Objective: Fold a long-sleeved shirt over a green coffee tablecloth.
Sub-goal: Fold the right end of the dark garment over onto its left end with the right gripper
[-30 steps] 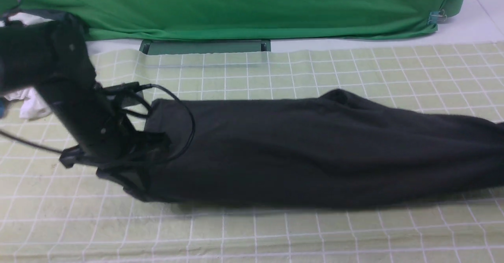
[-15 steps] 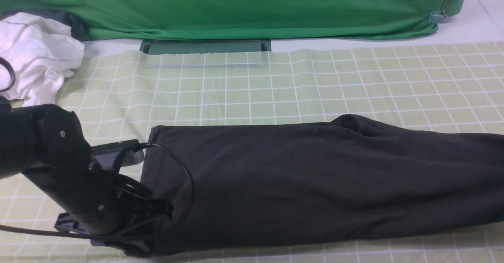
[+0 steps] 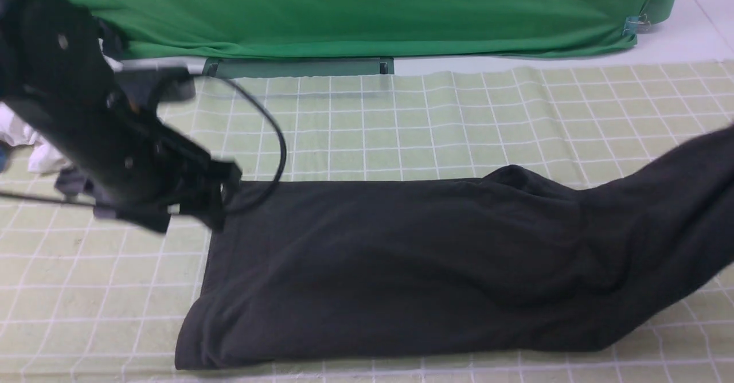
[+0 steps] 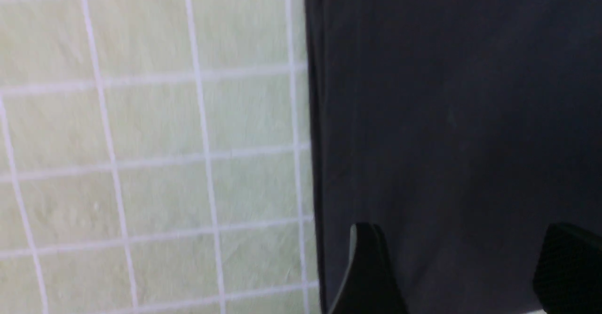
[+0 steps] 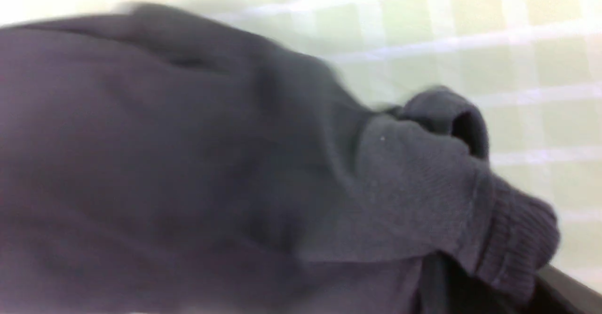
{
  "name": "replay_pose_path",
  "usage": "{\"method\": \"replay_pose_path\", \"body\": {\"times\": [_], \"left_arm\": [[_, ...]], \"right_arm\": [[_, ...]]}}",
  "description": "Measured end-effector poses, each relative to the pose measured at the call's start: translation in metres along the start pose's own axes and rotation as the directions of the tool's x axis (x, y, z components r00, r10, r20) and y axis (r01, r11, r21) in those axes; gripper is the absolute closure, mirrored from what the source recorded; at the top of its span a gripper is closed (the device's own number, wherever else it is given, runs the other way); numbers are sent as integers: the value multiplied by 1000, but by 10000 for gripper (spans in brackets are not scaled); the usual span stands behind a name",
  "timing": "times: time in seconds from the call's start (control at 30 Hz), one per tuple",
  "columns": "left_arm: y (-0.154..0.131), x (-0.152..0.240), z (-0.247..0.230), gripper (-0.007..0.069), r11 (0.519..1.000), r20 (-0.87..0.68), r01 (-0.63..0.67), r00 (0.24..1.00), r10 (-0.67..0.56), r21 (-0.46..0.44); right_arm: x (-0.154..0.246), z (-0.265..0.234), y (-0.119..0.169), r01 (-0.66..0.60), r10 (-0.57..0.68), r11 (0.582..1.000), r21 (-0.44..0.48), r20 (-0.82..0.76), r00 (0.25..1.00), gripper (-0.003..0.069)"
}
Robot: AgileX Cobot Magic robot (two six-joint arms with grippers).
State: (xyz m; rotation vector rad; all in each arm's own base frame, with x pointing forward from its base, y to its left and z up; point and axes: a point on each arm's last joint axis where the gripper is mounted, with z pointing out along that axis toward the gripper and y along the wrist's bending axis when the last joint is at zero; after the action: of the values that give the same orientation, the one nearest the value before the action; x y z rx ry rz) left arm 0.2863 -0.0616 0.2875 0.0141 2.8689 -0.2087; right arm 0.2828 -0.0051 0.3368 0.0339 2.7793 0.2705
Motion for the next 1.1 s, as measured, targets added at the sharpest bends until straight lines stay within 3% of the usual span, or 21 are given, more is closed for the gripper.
{"method": "replay_pose_path", "body": {"times": [0.2, 0.4, 0.57, 0.63, 0.77, 0.8, 0.83, 0.87, 0.93, 1.03, 1.1], "left_arm": [[17, -31, -45, 223, 999, 150, 22, 988, -25, 25], [44, -37, -60, 286, 990, 177, 127, 975, -135, 54], [45, -37, -61, 302, 989, 176, 129, 974, -141, 80], [44, -37, -61, 305, 987, 175, 132, 974, -146, 94], [43, -37, -61, 306, 986, 175, 133, 973, -149, 100], [43, -37, -61, 306, 986, 175, 132, 973, -148, 101], [43, -37, -61, 306, 986, 175, 132, 973, -148, 101], [43, -37, -61, 306, 986, 174, 132, 974, -148, 101], [43, -37, -61, 306, 986, 170, 132, 974, -148, 101], [43, -36, -61, 306, 986, 163, 132, 976, -147, 101], [43, -36, -61, 306, 986, 163, 132, 976, -147, 101]], "right_arm": [[3, 25, 119, 200, -182, 967, -158, 122, 976, 616], [37, 72, 250, 411, -301, 848, -334, 334, 893, 616], [73, 119, 313, 501, -328, 770, -396, 427, 842, 601], [88, 143, 334, 529, -326, 744, -409, 469, 821, 561], [107, 175, 351, 554, -324, 722, -415, 505, 800, 413], [110, 181, 353, 556, -329, 720, -414, 502, 800, 305], [110, 181, 353, 556, -329, 721, -414, 501, 800, 293], [111, 181, 352, 556, -335, 721, -413, 494, 802, 216], [108, 175, 349, 554, -345, 724, -410, 481, 806, 140], [96, 149, 335, 572, -390, 724, -386, 454, 801, 134], [84, 125, 320, 600, -436, 717, -356, 443, 783, 209]]}}
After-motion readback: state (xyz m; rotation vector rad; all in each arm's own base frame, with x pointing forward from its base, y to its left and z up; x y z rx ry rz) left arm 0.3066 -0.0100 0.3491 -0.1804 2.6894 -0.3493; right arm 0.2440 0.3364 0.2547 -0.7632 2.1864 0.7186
